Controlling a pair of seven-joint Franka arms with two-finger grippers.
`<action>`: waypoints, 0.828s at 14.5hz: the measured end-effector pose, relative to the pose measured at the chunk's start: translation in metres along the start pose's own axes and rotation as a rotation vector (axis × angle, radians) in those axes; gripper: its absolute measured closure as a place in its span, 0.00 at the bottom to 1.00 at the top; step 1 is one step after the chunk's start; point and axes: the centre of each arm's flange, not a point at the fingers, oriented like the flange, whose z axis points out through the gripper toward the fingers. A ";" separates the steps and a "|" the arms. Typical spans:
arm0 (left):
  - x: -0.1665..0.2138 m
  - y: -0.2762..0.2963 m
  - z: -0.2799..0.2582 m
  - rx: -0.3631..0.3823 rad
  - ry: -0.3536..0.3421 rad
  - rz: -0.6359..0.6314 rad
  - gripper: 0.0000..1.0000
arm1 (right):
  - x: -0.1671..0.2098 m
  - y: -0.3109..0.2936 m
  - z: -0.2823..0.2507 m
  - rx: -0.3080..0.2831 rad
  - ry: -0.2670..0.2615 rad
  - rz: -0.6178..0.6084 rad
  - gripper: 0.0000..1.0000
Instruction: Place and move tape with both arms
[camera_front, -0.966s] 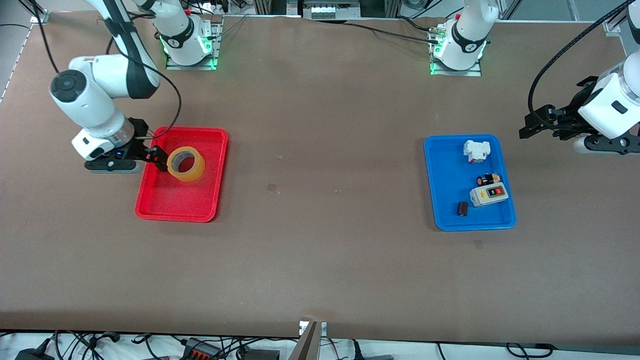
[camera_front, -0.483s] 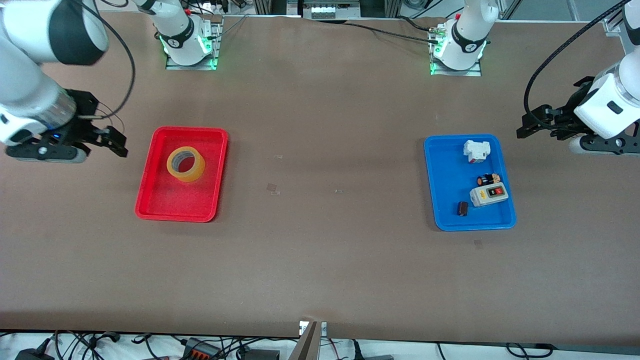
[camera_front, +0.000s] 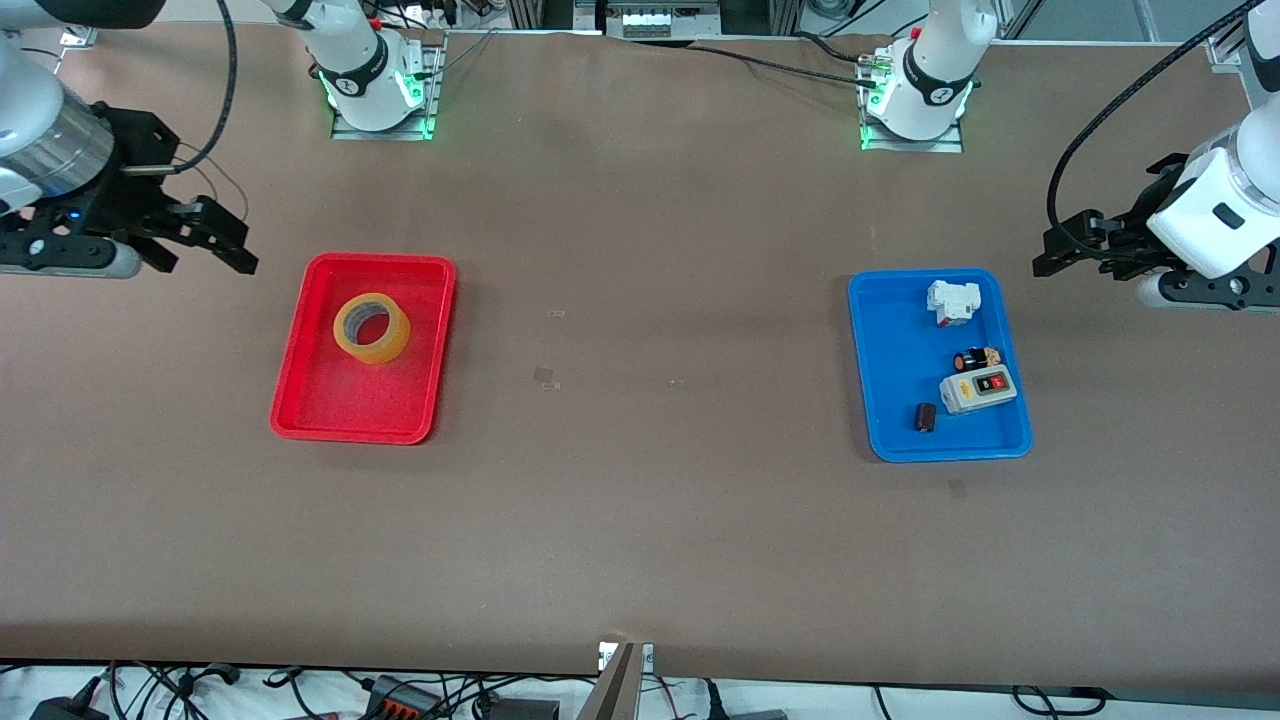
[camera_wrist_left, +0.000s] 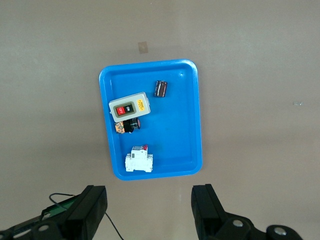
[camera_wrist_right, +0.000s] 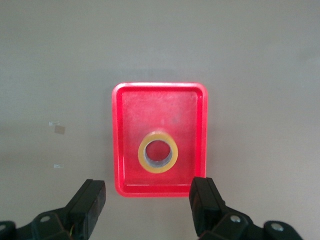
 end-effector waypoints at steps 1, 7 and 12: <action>0.000 0.000 0.000 0.000 0.000 0.000 0.00 | 0.001 -0.001 0.000 0.000 -0.001 0.005 0.01; 0.000 0.000 0.001 0.000 -0.002 0.000 0.00 | -0.004 0.016 -0.046 -0.004 -0.021 0.033 0.01; 0.000 0.000 0.001 0.000 -0.002 0.001 0.00 | -0.010 0.027 -0.050 -0.013 -0.067 0.049 0.02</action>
